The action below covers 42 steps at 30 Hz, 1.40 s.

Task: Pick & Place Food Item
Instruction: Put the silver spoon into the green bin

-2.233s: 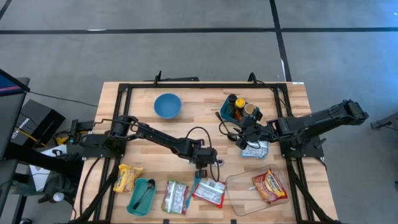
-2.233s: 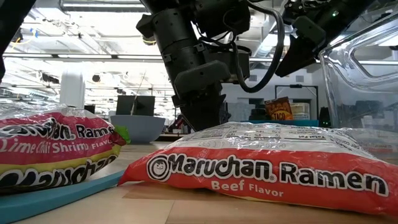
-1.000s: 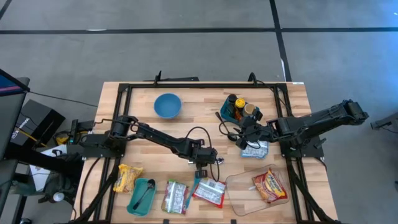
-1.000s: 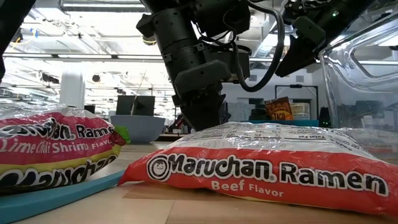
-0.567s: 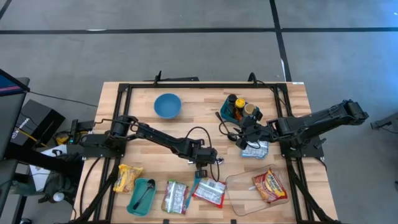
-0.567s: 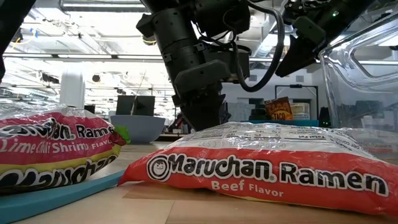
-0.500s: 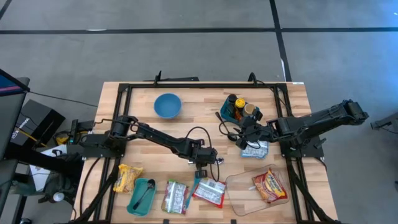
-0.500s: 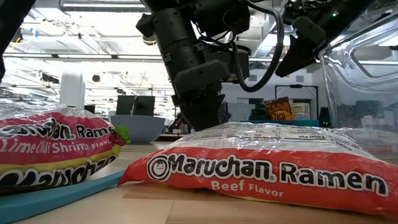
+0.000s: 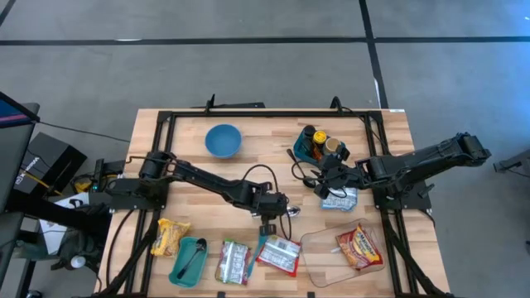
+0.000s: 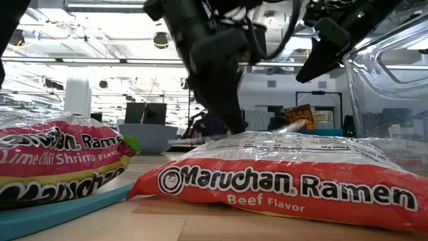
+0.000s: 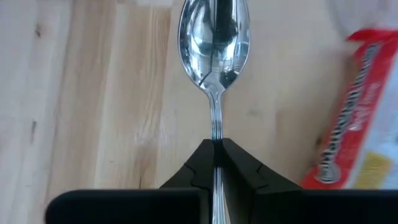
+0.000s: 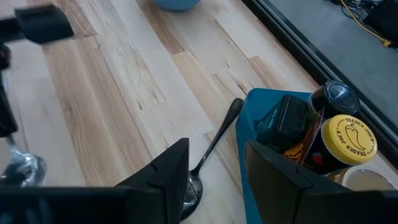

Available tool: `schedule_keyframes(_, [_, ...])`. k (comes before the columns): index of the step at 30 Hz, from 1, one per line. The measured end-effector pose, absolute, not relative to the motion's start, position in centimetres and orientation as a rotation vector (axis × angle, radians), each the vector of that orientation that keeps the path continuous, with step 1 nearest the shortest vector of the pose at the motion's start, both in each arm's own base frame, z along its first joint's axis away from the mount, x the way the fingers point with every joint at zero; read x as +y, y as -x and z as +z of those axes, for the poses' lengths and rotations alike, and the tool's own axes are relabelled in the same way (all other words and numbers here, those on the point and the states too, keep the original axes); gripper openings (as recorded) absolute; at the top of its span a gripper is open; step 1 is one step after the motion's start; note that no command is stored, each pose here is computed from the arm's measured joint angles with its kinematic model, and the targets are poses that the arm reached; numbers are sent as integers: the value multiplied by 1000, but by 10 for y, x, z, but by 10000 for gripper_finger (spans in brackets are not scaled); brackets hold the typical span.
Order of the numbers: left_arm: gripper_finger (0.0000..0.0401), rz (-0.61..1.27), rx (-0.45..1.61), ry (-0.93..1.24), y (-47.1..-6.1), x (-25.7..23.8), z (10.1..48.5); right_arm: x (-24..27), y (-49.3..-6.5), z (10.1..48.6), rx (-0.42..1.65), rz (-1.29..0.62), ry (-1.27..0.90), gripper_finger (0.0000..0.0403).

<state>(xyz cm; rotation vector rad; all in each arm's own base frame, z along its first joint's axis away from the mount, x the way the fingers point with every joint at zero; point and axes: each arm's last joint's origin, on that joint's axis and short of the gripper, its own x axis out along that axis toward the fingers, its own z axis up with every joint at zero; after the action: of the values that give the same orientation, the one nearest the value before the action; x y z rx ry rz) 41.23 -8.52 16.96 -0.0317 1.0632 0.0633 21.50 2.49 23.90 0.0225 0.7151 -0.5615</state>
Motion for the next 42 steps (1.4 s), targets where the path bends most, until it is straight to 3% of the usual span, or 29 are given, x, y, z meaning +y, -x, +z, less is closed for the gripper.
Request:
schedule_keyframes(11, [8, 13, 975, 44, -389, -103, 225, 25, -215, 239, 715, -561, -22, 150])
schedule_keyframes(23, [9, 5, 904, 178, -320, -129, 267, 25, -215, 239, 715, -561, -23, 150])
schedule_keyframes(34, [9, 148, 862, 409, -242, -142, 260, 25, -215, 239, 714, -562, -23, 150])
schedule_keyframes(42, [9, 177, 901, 531, -216, -158, 244, 25, -215, 239, 714, -562, -24, 150])
